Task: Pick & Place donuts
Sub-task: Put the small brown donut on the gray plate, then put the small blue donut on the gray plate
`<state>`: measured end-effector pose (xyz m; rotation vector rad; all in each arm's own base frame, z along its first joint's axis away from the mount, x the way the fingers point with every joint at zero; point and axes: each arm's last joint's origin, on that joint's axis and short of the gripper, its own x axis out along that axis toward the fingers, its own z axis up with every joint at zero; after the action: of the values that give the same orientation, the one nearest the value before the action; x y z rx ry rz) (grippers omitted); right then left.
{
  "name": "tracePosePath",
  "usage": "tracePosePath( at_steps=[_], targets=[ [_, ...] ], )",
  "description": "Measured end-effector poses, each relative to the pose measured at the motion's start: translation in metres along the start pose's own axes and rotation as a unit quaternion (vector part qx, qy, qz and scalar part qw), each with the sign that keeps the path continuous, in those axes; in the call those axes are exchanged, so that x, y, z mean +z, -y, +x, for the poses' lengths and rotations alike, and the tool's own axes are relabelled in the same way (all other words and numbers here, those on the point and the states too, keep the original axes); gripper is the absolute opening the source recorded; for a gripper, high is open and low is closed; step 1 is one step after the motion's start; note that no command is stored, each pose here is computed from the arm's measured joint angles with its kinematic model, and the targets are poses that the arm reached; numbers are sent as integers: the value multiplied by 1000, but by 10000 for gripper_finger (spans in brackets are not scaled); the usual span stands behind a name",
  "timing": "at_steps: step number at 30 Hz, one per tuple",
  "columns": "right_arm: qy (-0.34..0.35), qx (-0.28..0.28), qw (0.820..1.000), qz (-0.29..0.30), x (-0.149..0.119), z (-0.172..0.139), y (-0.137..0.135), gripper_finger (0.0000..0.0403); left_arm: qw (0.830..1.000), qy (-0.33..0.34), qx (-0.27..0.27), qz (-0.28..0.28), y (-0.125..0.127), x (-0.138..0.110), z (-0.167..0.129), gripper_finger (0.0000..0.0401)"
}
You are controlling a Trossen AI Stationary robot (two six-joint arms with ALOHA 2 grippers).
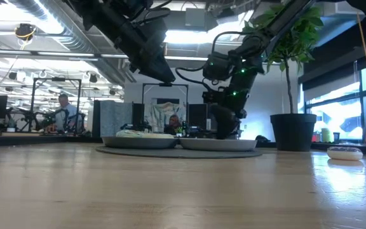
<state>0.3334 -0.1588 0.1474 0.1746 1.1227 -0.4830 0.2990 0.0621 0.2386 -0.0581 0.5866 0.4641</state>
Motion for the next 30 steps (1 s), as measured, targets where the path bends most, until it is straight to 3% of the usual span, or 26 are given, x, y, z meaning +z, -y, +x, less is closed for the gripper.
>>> tracePosePath(
  at_steps=[11, 17, 22, 26, 30],
  targets=[
    [35, -34, 999, 8, 7, -24, 4, 155, 1000, 0, 0, 0, 0, 0, 0, 128],
    [0, 26, 999, -37, -5, -65, -28, 156, 1000, 0, 0, 0, 0, 0, 0, 128],
    [-42, 48, 996, -56, -32, -93, -64, 156, 1000, 0, 0, 0, 0, 0, 0, 128],
    [-94, 84, 990, -70, -80, -107, -89, 156, 1000, 0, -1, 0, 0, 0, 0, 128],
    [-98, 87, 991, -11, -120, -121, -98, 156, 1000, 0, -1, 0, 0, 0, 0, 127]
  ],
)
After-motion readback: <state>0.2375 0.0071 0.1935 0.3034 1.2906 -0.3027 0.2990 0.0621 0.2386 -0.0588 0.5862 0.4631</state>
